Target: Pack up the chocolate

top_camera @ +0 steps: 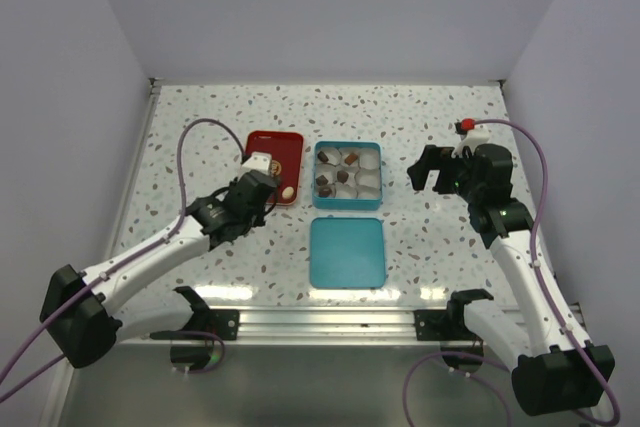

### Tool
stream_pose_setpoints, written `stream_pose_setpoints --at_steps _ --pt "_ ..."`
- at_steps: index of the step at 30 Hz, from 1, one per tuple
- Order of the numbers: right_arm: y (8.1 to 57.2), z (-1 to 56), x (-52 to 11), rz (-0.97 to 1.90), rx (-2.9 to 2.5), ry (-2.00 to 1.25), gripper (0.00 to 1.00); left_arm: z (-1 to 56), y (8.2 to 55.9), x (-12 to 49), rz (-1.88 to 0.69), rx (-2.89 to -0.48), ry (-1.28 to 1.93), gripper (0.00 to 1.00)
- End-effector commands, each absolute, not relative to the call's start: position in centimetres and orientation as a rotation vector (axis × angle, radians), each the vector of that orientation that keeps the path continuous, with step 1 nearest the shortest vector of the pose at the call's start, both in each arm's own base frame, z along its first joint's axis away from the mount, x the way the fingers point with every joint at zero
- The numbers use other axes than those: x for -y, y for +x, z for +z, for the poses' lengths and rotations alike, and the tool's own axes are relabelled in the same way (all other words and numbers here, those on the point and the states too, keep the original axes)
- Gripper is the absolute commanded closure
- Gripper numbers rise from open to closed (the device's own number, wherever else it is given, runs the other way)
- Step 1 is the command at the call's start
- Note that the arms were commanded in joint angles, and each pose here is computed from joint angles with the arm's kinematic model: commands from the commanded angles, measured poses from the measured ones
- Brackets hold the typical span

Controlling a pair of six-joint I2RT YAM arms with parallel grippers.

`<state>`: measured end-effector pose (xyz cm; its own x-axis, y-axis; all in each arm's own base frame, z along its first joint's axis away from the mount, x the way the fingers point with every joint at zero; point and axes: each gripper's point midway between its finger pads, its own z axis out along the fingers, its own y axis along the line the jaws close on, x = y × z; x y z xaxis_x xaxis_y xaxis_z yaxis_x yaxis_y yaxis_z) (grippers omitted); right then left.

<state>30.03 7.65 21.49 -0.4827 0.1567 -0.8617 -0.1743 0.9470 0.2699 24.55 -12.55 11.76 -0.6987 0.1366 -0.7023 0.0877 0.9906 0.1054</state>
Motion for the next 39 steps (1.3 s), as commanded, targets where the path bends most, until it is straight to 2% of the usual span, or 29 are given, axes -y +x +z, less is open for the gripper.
stream_pose_setpoints --at_steps 1,6,12,24,30,39 --pt "30.1 22.2 -7.8 0.401 -2.014 -0.022 0.01 17.2 26.9 13.8 0.003 -2.207 0.124 0.72" --pt "30.1 22.1 -7.7 0.398 -2.013 -0.021 0.01 20.4 29.2 15.3 0.004 -2.144 0.153 0.73" --pt "30.2 22.1 -7.7 0.394 -2.016 -0.019 0.01 23.1 31.2 20.7 -0.137 -2.078 0.240 0.73" --pt "30.2 22.3 -7.7 0.394 -2.009 -0.021 0.01 22.3 31.7 33.9 -0.330 -2.061 0.499 0.73" --pt "30.1 22.3 -7.7 0.395 -2.010 -0.022 0.01 21.0 32.0 36.1 -0.361 -2.070 0.533 0.73" --pt "30.1 22.3 -7.8 0.404 -2.006 -0.026 0.01 19.5 32.4 35.8 -0.295 -2.090 0.518 0.74"
